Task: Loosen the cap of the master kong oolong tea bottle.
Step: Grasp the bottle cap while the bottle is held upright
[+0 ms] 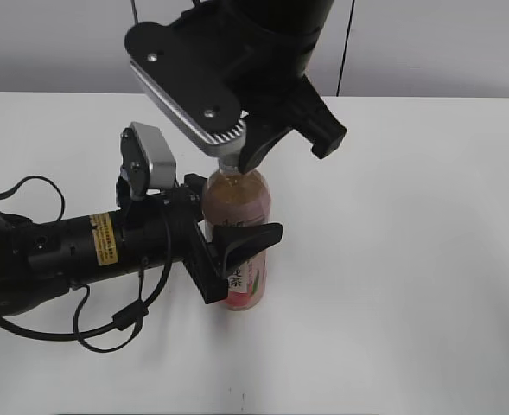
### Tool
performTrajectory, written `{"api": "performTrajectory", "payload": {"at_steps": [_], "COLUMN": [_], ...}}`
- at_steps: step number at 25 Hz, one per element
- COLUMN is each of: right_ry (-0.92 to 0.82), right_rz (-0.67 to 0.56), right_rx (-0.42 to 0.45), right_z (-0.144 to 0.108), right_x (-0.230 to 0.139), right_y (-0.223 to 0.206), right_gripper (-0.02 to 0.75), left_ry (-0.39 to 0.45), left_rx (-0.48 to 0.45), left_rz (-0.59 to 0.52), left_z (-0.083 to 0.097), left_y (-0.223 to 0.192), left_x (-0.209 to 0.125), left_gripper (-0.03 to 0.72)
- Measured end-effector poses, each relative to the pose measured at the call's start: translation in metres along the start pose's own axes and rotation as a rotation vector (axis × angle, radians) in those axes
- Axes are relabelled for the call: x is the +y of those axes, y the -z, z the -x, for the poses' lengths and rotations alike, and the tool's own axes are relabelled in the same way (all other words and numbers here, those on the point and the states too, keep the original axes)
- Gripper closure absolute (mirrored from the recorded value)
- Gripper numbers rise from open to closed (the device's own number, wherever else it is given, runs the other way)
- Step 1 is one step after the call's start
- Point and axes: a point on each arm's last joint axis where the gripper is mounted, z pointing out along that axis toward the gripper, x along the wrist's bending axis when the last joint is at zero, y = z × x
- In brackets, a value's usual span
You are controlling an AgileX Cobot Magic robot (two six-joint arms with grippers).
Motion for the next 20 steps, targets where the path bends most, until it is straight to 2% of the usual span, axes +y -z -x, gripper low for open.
{"api": "performTrajectory", "payload": {"at_steps": [8, 11, 20], "right_ry": [0.486, 0.619, 0.773], "right_rz": [-0.003, -0.004, -0.005], "right_rx": [-0.005, -0.005, -0.006], "right_z": [0.0006, 0.0006, 0.0042], "right_x": [-0.0001, -0.0002, -0.0003], "right_y": [0.0003, 0.0003, 0.0037], "right_gripper": [0.463, 0.463, 0.463], "left_ry": [0.002, 0.003, 0.017], "left_rx": [0.001, 0.003, -0.001], "left_rz": [0.0, 0.001, 0.002], "left_z": [-0.0001, -0.0002, 0.0001], "left_y": [0.0, 0.0, 0.0], "left_x": [0.0, 0.0001, 0.0002], "left_gripper": [0.251, 0.251, 0.251]}}
